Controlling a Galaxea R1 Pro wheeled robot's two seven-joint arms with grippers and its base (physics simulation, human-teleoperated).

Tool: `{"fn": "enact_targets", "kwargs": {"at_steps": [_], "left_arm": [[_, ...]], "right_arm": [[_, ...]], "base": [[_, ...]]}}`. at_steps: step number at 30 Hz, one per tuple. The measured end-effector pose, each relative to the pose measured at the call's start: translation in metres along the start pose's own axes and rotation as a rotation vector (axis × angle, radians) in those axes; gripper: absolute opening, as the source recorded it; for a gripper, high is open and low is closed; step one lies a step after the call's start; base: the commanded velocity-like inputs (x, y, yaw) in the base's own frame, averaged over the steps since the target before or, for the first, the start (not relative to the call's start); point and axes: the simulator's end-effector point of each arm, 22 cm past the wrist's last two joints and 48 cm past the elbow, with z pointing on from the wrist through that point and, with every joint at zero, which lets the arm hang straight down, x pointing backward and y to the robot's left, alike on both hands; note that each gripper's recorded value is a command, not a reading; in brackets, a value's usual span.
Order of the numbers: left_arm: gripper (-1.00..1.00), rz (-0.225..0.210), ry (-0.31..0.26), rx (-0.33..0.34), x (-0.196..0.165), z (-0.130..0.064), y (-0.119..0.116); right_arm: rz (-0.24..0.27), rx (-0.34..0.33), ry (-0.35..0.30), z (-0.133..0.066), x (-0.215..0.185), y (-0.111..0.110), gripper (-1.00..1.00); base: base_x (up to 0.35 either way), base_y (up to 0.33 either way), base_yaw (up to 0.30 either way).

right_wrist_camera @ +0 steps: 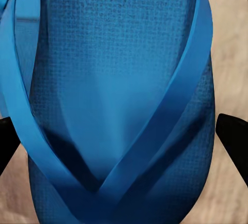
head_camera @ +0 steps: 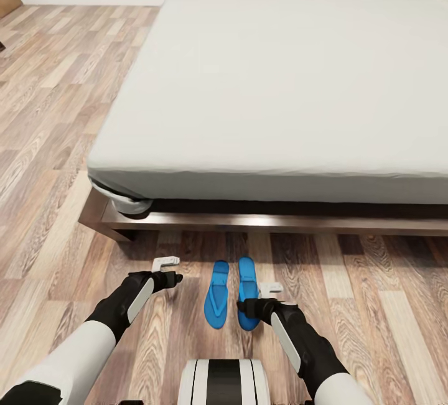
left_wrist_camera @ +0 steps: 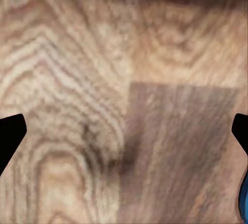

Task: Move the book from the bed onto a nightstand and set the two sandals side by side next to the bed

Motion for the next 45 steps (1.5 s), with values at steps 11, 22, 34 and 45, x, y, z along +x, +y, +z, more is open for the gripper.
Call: {"fn": "enact_targets", "kwargs": {"at_steps": [11, 22, 34, 45], "left_arm": [[1.00, -0.005, 0.045, -0.004, 0.022, 0.019, 0.004], [1.00, -0.006, 0.057, -0.006, 0.028, 0.023, 0.006], [1.00, -0.010, 0.088, -0.006, 0.044, 0.036, 0.007], [1.00, -0.011, 0.104, -0.007, 0.053, 0.042, 0.008]], "right_arm": [[0.012, 0.000, 0.043, 0.015, 0.020, -0.005, -1.00], [0.015, -0.003, 0.047, 0.018, 0.023, -0.005, -1.00], [0.024, -0.003, 0.078, 0.029, 0.038, -0.009, -1.00], [0.029, -0.004, 0.092, 0.033, 0.045, -0.010, -1.00]], "base": [[0.000, 0.000, 0.000], [0.078, 0.000, 0.000], [0.013, 0.000, 0.000], [0.000, 0.000, 0.000]]}}
